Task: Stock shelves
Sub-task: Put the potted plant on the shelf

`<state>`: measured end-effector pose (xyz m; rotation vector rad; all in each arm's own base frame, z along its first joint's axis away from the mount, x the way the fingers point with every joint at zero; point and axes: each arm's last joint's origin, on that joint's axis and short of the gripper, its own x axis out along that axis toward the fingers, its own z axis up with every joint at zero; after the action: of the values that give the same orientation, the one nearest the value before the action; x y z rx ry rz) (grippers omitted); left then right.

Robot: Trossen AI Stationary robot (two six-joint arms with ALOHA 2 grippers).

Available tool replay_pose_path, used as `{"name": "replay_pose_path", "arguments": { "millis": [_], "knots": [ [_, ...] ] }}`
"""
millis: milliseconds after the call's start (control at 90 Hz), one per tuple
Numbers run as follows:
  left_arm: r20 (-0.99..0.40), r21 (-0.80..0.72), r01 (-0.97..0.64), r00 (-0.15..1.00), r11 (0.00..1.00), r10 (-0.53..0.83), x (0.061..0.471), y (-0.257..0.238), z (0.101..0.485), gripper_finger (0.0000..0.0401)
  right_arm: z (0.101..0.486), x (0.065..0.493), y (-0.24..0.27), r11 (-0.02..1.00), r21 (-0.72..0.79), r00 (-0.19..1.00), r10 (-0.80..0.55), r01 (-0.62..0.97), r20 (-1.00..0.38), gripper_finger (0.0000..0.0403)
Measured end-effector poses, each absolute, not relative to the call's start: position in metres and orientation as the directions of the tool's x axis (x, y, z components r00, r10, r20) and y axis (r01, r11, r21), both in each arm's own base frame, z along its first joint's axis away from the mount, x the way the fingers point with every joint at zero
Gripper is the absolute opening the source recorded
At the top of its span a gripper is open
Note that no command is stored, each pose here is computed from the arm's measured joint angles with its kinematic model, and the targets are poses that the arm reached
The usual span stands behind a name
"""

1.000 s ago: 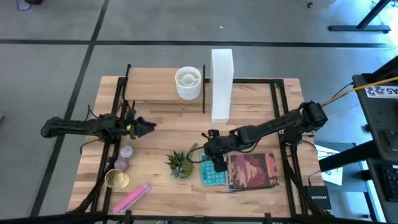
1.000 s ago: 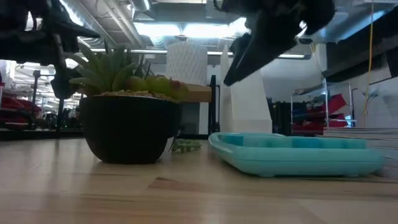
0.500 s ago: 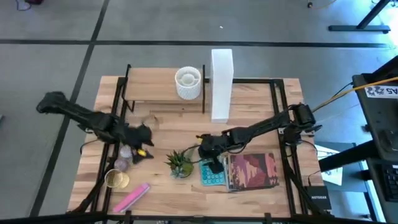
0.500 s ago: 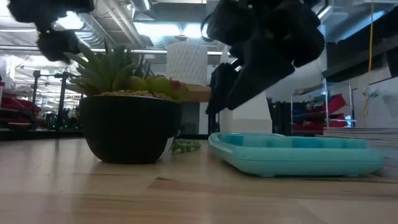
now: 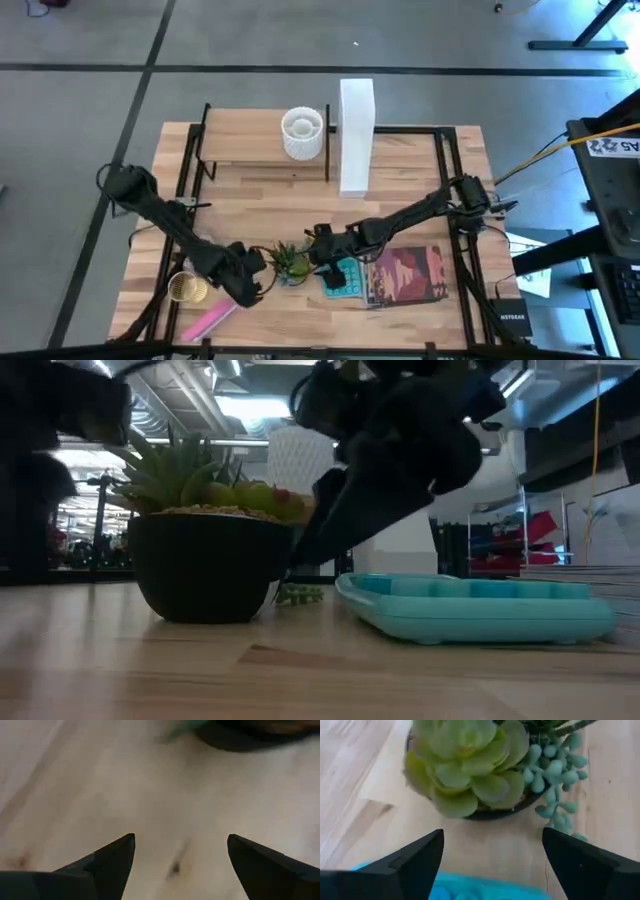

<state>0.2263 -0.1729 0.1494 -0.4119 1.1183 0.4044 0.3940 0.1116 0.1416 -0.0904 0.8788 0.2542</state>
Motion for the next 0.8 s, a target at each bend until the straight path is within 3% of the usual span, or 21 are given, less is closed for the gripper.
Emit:
{"name": "replay_pose_path", "arguments": {
  "millis": [400,656,800],
  "knots": [
    [-0.746,-0.074,-0.498,0.603,0.864,0.283,0.253,-0.173,0.138,0.0298,0.133,0.406,0.115,0.97,0.029,0.607,0.174,-0.24,-0.775,0.032],
    [-0.725,-0.054,-0.482,0.621,0.875,0.297,0.261,-0.166,0.139,0.0298,0.132,0.406,0.114,0.977,0.007,0.61,0.138,-0.212,-0.78,0.032],
    [-0.777,-0.041,-0.491,0.563,0.87,0.281,0.255,-0.166,0.136,0.0298,0.133,0.407,0.114,0.978,0.008,0.622,0.138,-0.207,-0.77,0.032]
  ]
}}
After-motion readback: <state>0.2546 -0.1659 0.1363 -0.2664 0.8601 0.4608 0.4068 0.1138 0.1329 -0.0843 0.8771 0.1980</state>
